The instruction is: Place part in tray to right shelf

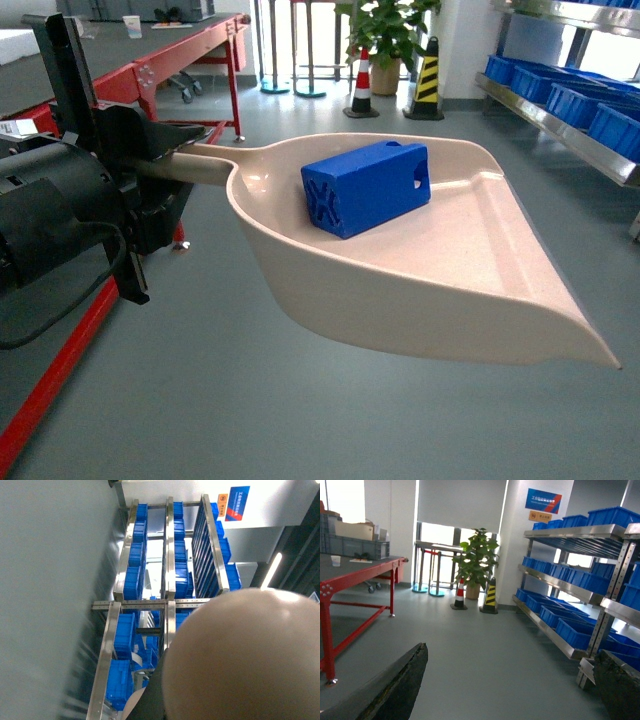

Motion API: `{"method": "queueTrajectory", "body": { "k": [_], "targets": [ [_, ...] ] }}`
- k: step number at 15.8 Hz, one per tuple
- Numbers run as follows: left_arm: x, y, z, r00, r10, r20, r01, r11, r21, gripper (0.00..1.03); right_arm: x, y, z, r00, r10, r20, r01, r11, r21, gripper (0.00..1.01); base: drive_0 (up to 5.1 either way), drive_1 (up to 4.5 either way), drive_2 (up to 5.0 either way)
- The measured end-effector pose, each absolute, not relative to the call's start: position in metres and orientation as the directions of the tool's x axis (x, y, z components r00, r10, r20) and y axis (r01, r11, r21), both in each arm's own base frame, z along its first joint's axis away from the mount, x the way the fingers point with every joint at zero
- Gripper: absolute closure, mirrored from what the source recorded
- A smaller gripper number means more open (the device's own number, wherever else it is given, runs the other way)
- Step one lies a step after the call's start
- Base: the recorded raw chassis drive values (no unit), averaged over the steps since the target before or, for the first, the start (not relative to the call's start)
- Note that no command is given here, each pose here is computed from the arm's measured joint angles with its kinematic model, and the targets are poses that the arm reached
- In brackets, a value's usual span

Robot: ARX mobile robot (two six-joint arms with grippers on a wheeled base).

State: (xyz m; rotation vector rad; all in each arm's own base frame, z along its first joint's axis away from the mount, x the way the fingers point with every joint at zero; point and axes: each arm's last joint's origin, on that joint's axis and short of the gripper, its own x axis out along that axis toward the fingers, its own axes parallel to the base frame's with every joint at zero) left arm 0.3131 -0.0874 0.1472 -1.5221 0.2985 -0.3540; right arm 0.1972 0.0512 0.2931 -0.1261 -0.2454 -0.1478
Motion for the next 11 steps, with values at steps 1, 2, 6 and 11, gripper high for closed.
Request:
{"method": "queueTrajectory", "body": {
  "k": [1, 2, 6, 11],
  "targets": [
    [0.313, -0.0874, 0.148, 0.913, -0.406, 0.038, 0.048, 0.013, -0.999, 0.89, 0.1966, 0.051, 0.294, 0.958, -0.131, 0.257, 0.161, 0.982, -0.103, 0.03, 0.0, 4.15, -4.1],
    [0.313, -0.0874, 0.1477, 0.913, -0.406, 0.035, 0.045, 0.014, -0.999, 0.89, 0.1969, 0.0511, 0.2936, 0.958, -0.13, 0.254, 0.161, 0.981, -0.104, 0.03, 0.0, 4.15, -4.1],
    [0.3131, -0.0874, 0.1472, 0.913, -0.407, 0.03, 0.04, 0.015, -0.999, 0.89, 0.1971, 0.0512, 0.2932, 0.959, -0.13, 0.251, 0.161, 0.981, -0.106, 0.03, 0.0, 4.15, -4.1],
    [0.313, -0.0875, 0.1478, 0.913, -0.406, 0.036, 0.046, 0.013, -0.999, 0.89, 0.1969, 0.0511, 0.2937, 0.958, -0.131, 0.255, 0.162, 0.981, -0.104, 0.03, 0.0, 4.15, -4.1]
  ]
}}
